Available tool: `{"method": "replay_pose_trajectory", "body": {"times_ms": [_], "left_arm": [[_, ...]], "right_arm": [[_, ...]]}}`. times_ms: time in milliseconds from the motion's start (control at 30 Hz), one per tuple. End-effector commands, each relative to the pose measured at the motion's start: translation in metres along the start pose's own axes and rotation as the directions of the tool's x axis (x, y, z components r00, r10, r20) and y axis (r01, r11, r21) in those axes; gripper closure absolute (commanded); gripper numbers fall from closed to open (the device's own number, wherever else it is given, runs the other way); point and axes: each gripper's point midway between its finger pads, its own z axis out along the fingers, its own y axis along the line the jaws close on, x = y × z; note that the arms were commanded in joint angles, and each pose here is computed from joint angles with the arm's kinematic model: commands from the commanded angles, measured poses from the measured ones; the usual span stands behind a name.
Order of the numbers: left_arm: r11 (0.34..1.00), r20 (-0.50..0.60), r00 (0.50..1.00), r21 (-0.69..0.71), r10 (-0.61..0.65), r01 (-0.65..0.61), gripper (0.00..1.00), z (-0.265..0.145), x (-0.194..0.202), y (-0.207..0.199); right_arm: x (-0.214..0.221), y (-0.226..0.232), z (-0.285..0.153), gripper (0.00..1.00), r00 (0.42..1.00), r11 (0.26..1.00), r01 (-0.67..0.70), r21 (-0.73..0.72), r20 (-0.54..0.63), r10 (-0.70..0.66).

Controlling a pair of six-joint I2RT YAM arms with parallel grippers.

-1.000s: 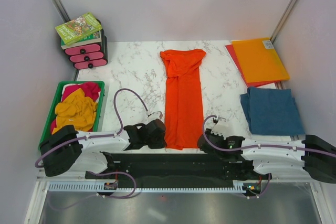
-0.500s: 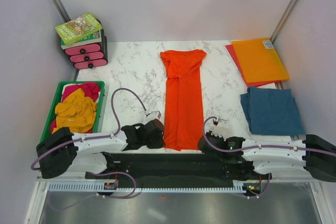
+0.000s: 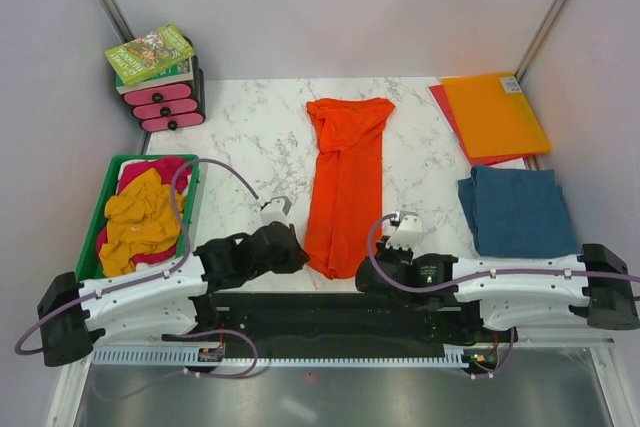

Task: Fold and stack the t-shirts
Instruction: Fold the tshirt

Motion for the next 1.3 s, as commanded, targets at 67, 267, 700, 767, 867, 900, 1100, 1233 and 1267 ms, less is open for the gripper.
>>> {"method": "replay_pose_trajectory", "body": {"times_ms": [67,267,700,767,867,900,1100,1233,1267], "left_arm": [[0.997,0.137,0.988,-0.023,0.075,-0.072,0.98,-0.008,-0.045,-0.021],[0.989,0.120,0.985,-0.098,0.124,-0.113,0.98,0.014,-0.054,-0.018],[0.975,0.125,0.985,-0.202,0.120,-0.093,0.98,0.074,-0.146,0.007],[0.974,0.139,0.981,-0.201,0.133,-0.104,0.98,0.080,-0.164,0.001],[0.973,0.129,0.984,-0.212,0.124,-0.095,0.98,0.092,-0.175,-0.001],[0.973,0.130,0.985,-0.216,0.116,-0.086,0.98,0.095,-0.179,0.002],[0.968,0.110,0.989,-0.240,0.101,-0.073,0.98,0.117,-0.194,0.009],[0.965,0.102,0.990,-0.255,0.093,-0.065,0.98,0.128,-0.202,0.016],[0.966,0.110,0.990,-0.253,0.093,-0.062,0.98,0.129,-0.209,0.015]], "right_arm": [[-0.053,0.002,0.002,1.00,0.986,0.997,0.021,0.076,0.163,-0.033],[-0.087,-0.015,0.021,1.00,0.980,0.986,-0.009,0.166,0.199,-0.024],[-0.162,-0.023,0.094,1.00,0.979,0.969,0.009,0.247,0.194,-0.058],[-0.163,-0.024,0.111,1.00,0.984,0.966,0.012,0.257,0.171,-0.057],[-0.170,-0.021,0.129,1.00,0.986,0.966,0.012,0.259,0.157,-0.054],[-0.173,-0.019,0.133,1.00,0.986,0.968,0.007,0.252,0.159,-0.049],[-0.185,-0.026,0.162,1.00,0.990,0.965,-0.004,0.263,0.137,-0.034],[-0.191,-0.031,0.177,1.00,0.991,0.963,-0.011,0.269,0.130,-0.025],[-0.193,-0.035,0.180,1.00,0.992,0.961,-0.016,0.277,0.128,-0.020]]}}
